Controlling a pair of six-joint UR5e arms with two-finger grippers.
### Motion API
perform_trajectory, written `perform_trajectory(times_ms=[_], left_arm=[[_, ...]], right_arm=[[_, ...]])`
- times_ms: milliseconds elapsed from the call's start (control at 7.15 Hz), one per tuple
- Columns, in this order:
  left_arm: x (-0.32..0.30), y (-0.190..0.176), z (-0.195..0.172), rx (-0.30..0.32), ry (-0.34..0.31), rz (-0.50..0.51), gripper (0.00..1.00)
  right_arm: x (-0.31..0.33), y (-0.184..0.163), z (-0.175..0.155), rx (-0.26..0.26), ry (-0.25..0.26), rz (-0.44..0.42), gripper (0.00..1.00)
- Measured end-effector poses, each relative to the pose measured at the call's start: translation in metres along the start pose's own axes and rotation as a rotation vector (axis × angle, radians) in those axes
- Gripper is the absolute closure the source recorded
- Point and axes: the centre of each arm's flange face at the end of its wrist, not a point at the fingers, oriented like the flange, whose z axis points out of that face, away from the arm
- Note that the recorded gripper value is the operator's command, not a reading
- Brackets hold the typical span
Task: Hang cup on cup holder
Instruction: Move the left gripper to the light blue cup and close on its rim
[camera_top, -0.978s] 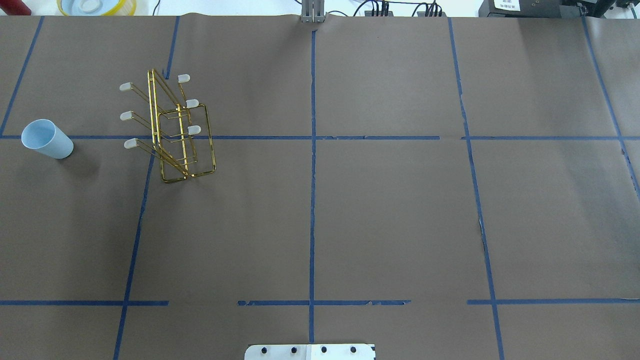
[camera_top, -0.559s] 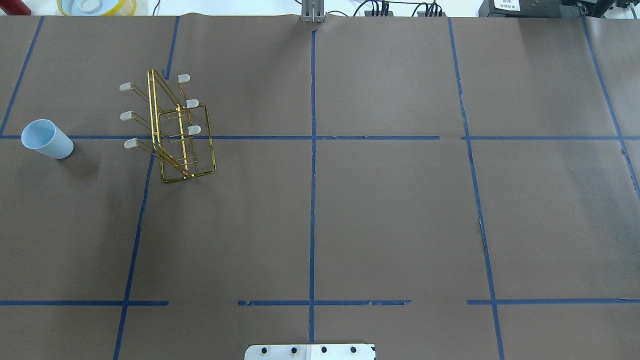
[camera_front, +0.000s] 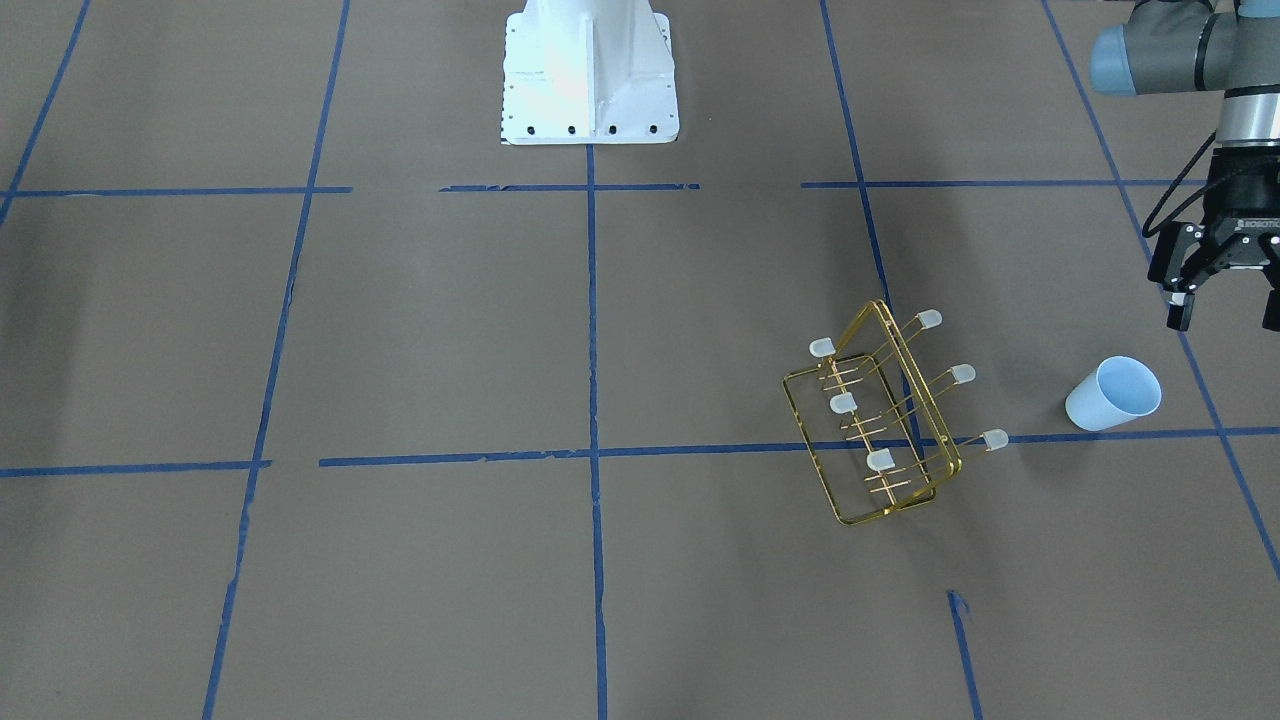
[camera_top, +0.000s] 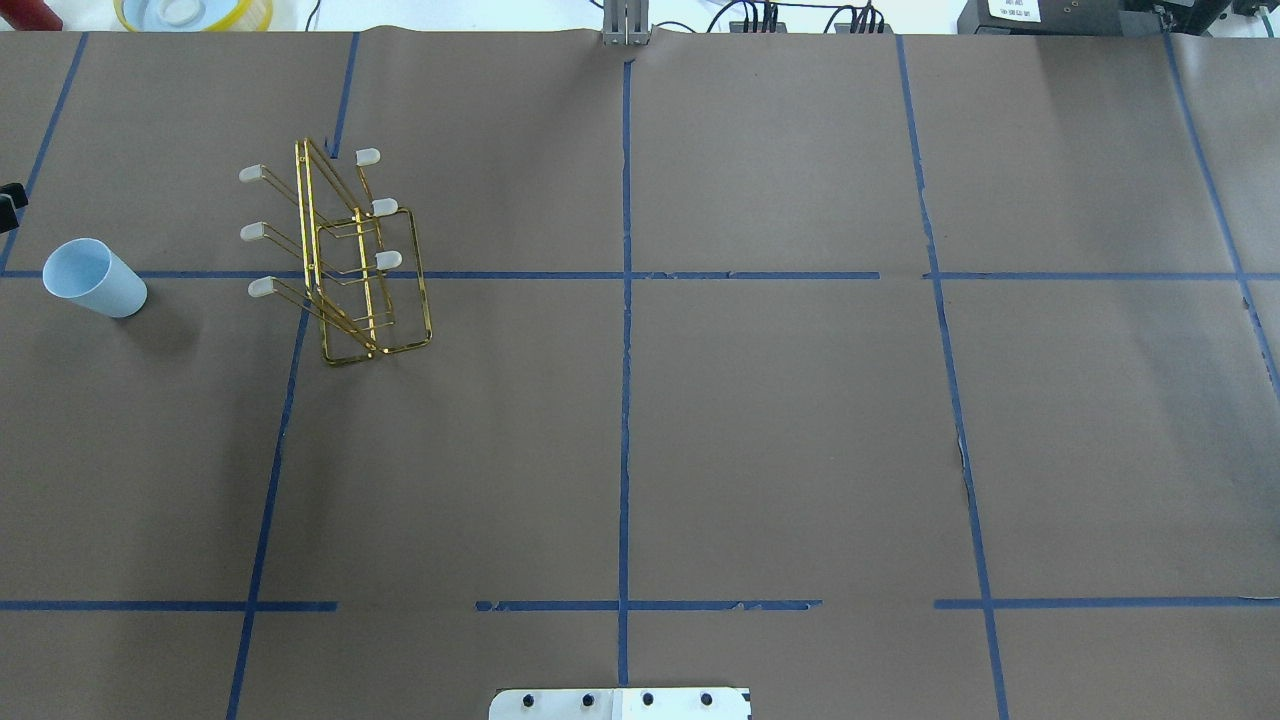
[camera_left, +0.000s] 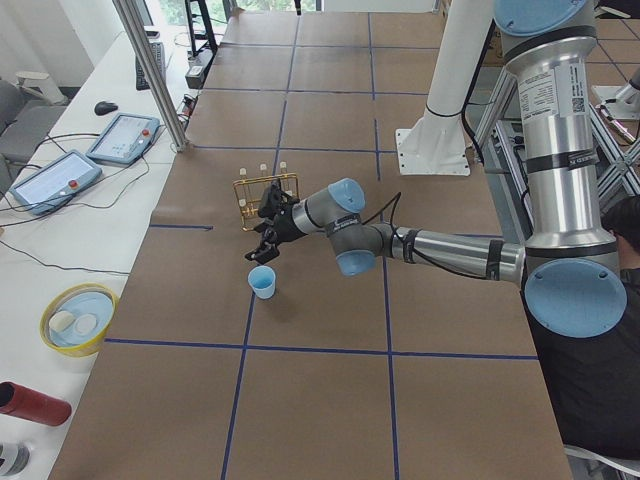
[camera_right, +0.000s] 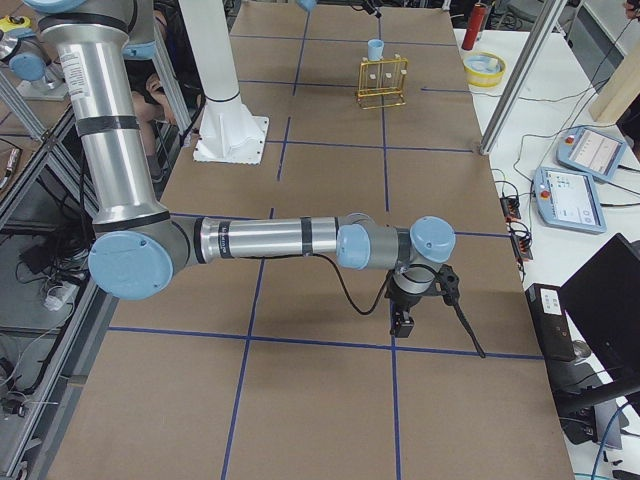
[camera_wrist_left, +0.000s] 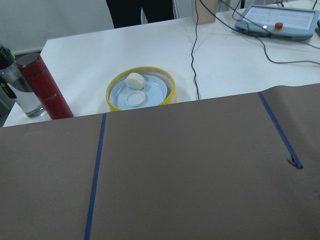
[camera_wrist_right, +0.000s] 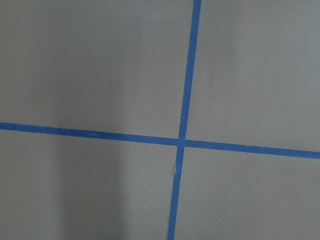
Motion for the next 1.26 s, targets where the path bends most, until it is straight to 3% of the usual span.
perform_trajectory(times_ms=[280, 699, 1258], left_arm=[[0.012, 0.033, -0.003, 0.078, 0.0, -0.061, 0.0], [0.007, 0.078, 0.006, 0.148, -0.014, -0.134, 0.0], [-0.003, 0.119, 0.033, 0.123, -0.042, -0.133, 0.0]], right_arm=[[0.0, 0.0, 0.0, 0.0, 0.0, 0.0, 0.0], [0.0, 0.0, 0.0, 0.0, 0.0, 0.0, 0.0], [0.0, 0.0, 0.0, 0.0, 0.0, 0.0, 0.0]])
